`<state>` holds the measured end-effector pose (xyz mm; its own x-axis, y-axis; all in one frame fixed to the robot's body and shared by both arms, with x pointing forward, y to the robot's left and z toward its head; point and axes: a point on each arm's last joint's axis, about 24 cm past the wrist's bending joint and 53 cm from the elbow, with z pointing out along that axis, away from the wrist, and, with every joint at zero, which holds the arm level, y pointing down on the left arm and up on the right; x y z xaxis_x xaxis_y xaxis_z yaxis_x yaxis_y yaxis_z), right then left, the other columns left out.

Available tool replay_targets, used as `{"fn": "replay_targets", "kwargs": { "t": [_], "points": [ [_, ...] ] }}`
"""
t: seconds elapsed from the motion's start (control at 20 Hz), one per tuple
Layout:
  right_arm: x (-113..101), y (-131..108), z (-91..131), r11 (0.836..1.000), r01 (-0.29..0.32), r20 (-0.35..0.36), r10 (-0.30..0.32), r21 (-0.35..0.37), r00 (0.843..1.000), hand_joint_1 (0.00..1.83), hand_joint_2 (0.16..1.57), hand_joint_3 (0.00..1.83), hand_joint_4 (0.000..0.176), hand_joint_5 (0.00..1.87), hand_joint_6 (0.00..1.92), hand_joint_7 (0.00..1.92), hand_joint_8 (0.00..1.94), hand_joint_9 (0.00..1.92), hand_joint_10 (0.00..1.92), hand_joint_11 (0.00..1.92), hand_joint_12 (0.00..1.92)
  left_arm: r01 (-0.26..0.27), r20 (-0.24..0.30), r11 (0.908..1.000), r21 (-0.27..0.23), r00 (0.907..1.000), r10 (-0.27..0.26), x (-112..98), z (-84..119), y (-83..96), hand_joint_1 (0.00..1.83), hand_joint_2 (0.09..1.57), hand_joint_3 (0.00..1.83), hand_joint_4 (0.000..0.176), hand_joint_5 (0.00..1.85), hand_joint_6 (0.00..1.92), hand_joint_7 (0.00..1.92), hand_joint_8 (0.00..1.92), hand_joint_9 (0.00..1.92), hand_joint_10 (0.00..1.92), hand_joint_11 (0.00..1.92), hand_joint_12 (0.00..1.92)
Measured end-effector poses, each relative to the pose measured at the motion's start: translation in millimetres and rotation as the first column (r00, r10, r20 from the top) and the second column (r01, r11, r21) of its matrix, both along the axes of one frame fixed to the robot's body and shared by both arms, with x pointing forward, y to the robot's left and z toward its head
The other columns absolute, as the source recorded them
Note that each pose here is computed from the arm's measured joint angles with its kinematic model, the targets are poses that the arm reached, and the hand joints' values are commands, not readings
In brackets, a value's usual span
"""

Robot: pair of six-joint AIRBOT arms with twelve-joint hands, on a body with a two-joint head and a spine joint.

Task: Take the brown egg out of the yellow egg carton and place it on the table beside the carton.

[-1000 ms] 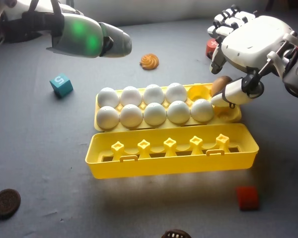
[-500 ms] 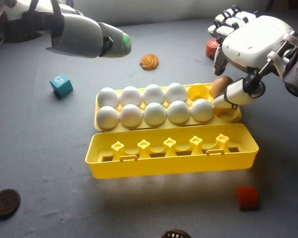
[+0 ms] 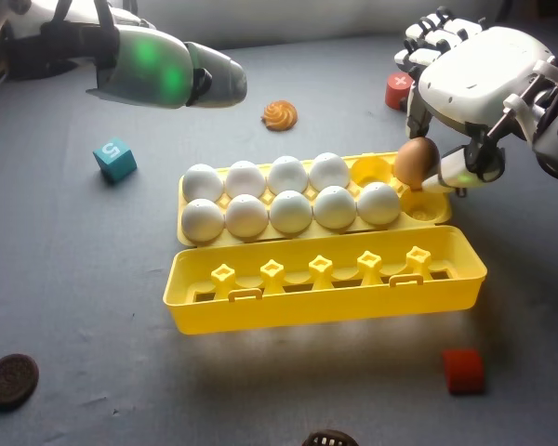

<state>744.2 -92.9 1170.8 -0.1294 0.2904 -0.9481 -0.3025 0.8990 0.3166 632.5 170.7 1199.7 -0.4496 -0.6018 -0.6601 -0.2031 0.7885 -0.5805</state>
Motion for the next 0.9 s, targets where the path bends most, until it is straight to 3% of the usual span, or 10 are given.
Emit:
{"fn": "replay_targets", "kwargs": {
  "t": [0.05, 0.25, 0.3, 0.35, 0.45, 0.5, 0.9],
  "points": [
    [0.1, -0.2, 0.7, 1.000, 0.001, 0.003, -0.001, 0.000, 1.000, 1.10, 0.98, 0.00, 0.174, 1.29, 0.38, 0.22, 0.00, 0.00, 0.00, 0.00, 0.00, 0.000, 0.000, 1.0000, 0.000, 1.0000, 0.000, 0.0, 0.0, 0.0, 0.00, 1.08, 0.00, 0.000, 0.02, 0.00, 0.01, 0.00, 0.00, 0.00, 0.00, 0.00],
    [0.6, -1.2, 2.0, 1.000, 0.005, 0.006, -0.005, 0.002, 1.000, 1.12, 0.96, 0.00, 0.176, 1.45, 0.11, 0.22, 0.00, 0.00, 0.00, 0.00, 0.00, 0.000, 0.000, 1.0000, 0.000, 1.0000, 0.000, 0.0, 0.0, 0.1, 0.00, 1.08, 0.00, 0.000, 0.03, 0.00, 0.02, 0.00, 0.00, 0.00, 0.00, 0.00],
    [0.5, -0.7, 2.7, 1.000, 0.005, 0.007, -0.005, 0.003, 1.000, 1.14, 0.96, 0.00, 0.131, 1.47, 0.08, 0.23, 0.00, 0.00, 0.00, 0.00, 0.00, 0.000, 0.000, 1.0000, 0.000, 1.0000, 0.000, 0.0, 0.0, 0.1, 0.00, 1.08, 0.00, 0.000, 0.04, 0.01, 0.03, 0.01, 0.01, 0.00, 0.01, 0.01],
    [0.6, -0.8, 2.8, 1.000, 0.005, 0.007, -0.005, 0.004, 1.000, 1.14, 0.96, 0.00, 0.131, 1.47, 0.08, 0.23, 0.00, 0.00, 0.00, 0.00, 0.00, 0.000, 0.000, 1.0000, 0.000, 1.0000, 0.000, 0.0, 0.0, 0.1, 0.00, 1.08, 0.00, 0.000, 0.04, 0.01, 0.03, 0.01, 0.01, 0.00, 0.01, 0.01],
    [-0.3, 0.4, 2.7, 1.000, 0.003, 0.006, -0.003, 0.005, 1.000, 1.13, 0.96, 0.00, 0.171, 1.47, 0.07, 0.23, 0.00, 0.00, 0.00, 0.00, 0.00, 0.000, 0.000, 1.0000, 0.000, 1.0000, 0.000, 0.0, 0.0, 0.1, 0.00, 1.08, 0.00, 0.000, 0.04, 0.00, 0.03, 0.00, 0.01, 0.00, 0.01, 0.01],
    [-1.3, 1.7, 3.1, 1.000, 0.000, 0.007, 0.000, 0.005, 1.000, 1.12, 0.96, 0.00, 0.176, 1.47, 0.07, 0.25, 0.01, 0.00, 0.00, 0.00, 0.00, -0.001, 0.000, 1.0000, 0.000, 1.0000, 0.001, 0.0, -0.1, 0.2, 0.00, 1.08, 0.00, 0.000, 0.04, 0.00, 0.03, 0.00, 0.01, 0.00, 0.01, 0.01],
    [-4.5, 8.4, 22.1, 1.000, -0.011, 0.035, 0.010, 0.026, 0.999, 1.12, 0.96, 0.00, 0.176, 1.47, 0.07, 0.26, 0.01, 0.01, 0.00, 0.00, 0.00, -0.001, 0.000, 1.0000, 0.000, 1.0000, 0.001, 0.0, -0.1, 0.2, 0.00, 1.08, 0.00, 0.000, 0.03, 0.00, 0.03, 0.01, 0.01, 0.00, 0.01, 0.01]
  ]
}}
